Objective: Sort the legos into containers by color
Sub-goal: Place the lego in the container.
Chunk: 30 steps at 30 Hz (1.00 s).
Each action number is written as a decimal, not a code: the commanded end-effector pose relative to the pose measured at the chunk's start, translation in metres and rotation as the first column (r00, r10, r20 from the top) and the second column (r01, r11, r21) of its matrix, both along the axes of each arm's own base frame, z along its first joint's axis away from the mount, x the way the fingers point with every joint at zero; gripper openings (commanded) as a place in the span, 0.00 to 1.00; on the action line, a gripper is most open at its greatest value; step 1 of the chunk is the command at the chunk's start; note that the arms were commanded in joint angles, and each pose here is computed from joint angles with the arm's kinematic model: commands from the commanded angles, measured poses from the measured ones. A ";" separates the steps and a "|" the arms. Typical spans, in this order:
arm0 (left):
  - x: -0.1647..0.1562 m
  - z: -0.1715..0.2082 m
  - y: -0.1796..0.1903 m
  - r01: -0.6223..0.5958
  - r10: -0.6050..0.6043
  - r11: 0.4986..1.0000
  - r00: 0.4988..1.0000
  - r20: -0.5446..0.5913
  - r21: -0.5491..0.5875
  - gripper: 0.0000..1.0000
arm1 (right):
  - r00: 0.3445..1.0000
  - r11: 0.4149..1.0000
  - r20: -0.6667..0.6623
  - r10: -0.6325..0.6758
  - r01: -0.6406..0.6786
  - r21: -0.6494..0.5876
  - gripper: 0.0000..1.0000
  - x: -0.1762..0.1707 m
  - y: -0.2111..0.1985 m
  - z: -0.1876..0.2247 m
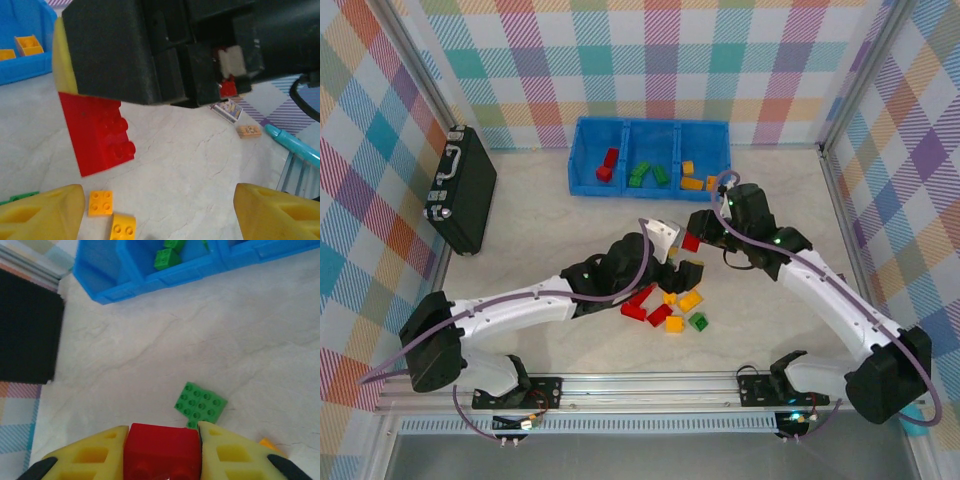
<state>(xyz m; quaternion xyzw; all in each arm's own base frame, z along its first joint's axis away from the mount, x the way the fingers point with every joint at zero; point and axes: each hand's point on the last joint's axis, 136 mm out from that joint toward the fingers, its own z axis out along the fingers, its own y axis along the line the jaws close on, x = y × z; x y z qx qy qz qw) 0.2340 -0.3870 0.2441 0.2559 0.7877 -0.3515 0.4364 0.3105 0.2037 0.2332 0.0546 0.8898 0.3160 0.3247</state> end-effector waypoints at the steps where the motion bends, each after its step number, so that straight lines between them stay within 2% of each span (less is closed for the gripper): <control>1: 0.005 0.018 -0.015 0.021 -0.019 0.999 0.999 0.043 -0.048 0.78 | 0.998 0.997 0.016 0.059 -0.060 0.058 0.29 -0.008 0.013 0.010; 18: 0.032 0.003 -0.003 -0.144 0.145 0.989 0.987 0.064 -0.010 0.74 | 0.986 0.983 0.059 0.153 -0.159 0.093 0.26 -0.039 0.020 0.030; 25: 0.037 0.001 -0.003 -0.163 0.163 0.987 0.984 0.071 -0.014 0.74 | 0.983 0.976 0.060 0.176 -0.182 0.117 0.25 -0.049 0.024 0.034; 30: 0.036 0.004 -0.006 -0.150 0.152 0.988 0.986 0.073 -0.036 0.71 | 0.981 0.974 0.049 0.188 -0.192 0.121 0.25 -0.054 0.026 0.033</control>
